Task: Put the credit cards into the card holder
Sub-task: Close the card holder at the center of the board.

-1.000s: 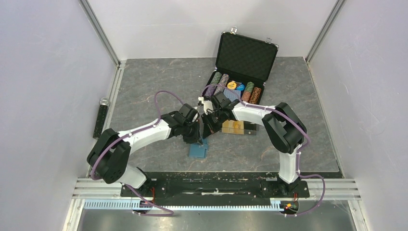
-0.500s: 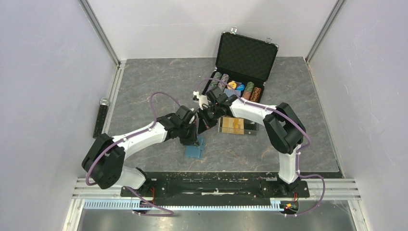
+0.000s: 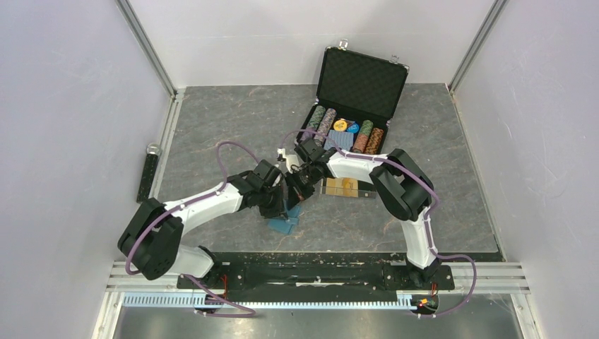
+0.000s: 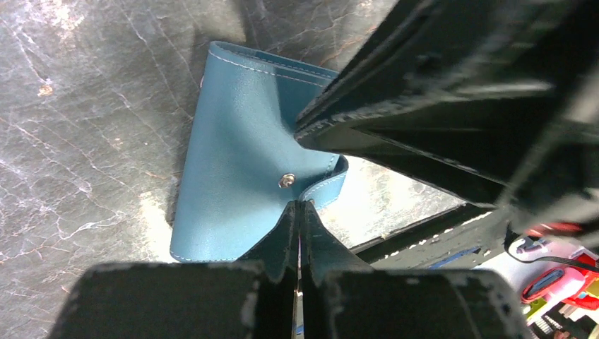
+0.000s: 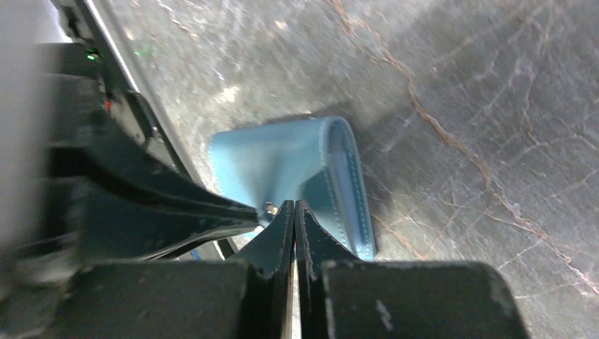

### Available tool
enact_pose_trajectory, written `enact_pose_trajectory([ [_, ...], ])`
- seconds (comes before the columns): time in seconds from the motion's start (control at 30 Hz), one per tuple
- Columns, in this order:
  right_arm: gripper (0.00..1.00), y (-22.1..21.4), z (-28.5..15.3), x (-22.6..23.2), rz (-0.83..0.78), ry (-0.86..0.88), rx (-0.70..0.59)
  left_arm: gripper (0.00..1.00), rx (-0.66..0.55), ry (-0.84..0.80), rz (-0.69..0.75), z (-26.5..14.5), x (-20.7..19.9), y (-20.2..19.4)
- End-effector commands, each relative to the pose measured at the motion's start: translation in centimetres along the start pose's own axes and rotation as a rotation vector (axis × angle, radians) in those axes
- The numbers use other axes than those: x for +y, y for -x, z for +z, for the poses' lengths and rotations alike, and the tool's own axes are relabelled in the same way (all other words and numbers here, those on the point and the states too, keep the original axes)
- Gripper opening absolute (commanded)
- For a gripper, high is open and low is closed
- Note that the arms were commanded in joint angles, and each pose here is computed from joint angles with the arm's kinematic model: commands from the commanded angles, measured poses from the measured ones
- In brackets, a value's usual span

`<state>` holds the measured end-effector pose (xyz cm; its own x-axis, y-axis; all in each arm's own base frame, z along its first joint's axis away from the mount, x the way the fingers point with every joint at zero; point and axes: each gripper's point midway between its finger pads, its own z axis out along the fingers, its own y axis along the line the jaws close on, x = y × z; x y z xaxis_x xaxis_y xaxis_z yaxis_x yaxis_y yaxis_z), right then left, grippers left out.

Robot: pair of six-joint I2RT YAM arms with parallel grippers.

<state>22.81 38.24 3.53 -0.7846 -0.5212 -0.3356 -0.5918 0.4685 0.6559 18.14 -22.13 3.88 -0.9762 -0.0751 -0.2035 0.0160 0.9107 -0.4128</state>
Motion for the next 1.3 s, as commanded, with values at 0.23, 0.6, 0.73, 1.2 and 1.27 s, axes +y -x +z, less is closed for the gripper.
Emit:
enact_pose_trajectory([
  [0.23,0.0,-2.8,0.8,-2.9,-0.004,-0.122,0.099,0.02,-0.102,-0.076,0.045,-1.7,-2.2,3.4],
  [0.6,0.0,-2.6,0.7,-2.7,-0.011,-0.124,0.095,0.02,-0.05,-0.002,0.081,-0.4,-0.9,3.2],
  [0.73,0.0,-2.3,0.6,-2.5,-0.013,-0.121,0.088,0.02,-0.048,0.027,0.07,-0.1,-0.2,3.0],
  [1.2,0.0,-1.2,0.1,-1.8,-0.029,-0.112,0.06,0.02,-0.003,0.051,0.053,1.7,1.1,1.8],
  [1.27,0.0,-0.8,-0.1,-1.5,-0.037,-0.11,0.048,0.02,-0.003,0.053,0.051,1.7,1.2,1.7],
])
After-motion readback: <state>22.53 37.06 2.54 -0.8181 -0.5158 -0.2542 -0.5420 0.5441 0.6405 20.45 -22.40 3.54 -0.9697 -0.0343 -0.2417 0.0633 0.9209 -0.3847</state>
